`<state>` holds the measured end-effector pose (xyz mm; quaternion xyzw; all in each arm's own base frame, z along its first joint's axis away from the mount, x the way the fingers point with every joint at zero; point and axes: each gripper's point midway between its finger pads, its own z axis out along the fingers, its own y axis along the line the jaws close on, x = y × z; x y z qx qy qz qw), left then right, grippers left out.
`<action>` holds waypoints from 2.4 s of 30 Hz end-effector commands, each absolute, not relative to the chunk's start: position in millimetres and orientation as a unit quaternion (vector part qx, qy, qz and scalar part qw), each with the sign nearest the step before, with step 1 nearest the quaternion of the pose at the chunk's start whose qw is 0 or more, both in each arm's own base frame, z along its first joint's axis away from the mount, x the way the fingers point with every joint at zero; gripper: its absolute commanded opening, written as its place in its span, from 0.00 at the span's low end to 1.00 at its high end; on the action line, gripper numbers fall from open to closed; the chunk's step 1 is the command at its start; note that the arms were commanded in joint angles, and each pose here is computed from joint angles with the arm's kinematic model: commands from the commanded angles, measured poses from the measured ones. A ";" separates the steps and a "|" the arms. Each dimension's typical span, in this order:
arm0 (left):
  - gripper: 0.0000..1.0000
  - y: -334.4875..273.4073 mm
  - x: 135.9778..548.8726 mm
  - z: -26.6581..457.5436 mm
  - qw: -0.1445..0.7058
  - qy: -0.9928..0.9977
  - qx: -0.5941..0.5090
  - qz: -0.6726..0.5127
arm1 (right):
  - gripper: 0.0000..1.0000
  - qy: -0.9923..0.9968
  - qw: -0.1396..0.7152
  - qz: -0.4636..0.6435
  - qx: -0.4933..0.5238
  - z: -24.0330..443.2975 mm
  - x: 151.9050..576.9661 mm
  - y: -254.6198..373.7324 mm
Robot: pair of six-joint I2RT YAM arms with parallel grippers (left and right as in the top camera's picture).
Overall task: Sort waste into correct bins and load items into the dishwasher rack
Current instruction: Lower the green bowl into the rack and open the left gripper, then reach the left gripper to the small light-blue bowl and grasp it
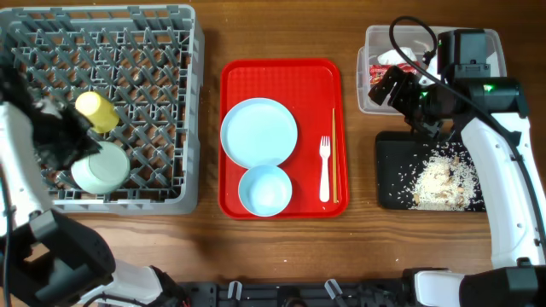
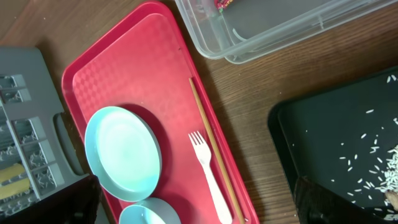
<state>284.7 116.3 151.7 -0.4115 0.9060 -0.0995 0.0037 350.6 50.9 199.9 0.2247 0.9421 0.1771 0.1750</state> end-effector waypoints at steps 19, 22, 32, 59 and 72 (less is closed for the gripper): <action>0.04 162.9 253.3 132.1 0.015 0.841 -0.540 -0.036 | 1.00 0.939 0.185 0.186 0.224 209.2 353.1 53.0; 0.04 129.4 270.7 167.2 0.064 0.860 -0.493 -0.116 | 1.00 0.939 0.185 0.186 0.224 209.1 353.2 53.0; 0.70 -88.8 290.7 246.7 0.146 0.941 -0.131 -0.274 | 1.00 0.939 0.185 0.186 0.224 209.2 353.1 53.0; 0.43 -256.9 218.3 45.7 -0.034 0.998 0.009 -0.045 | 1.00 0.939 0.185 0.186 0.224 209.1 353.2 53.0; 0.27 -253.5 214.3 3.0 0.069 0.992 0.102 0.015 | 1.00 0.939 0.185 0.186 0.224 209.2 353.1 53.0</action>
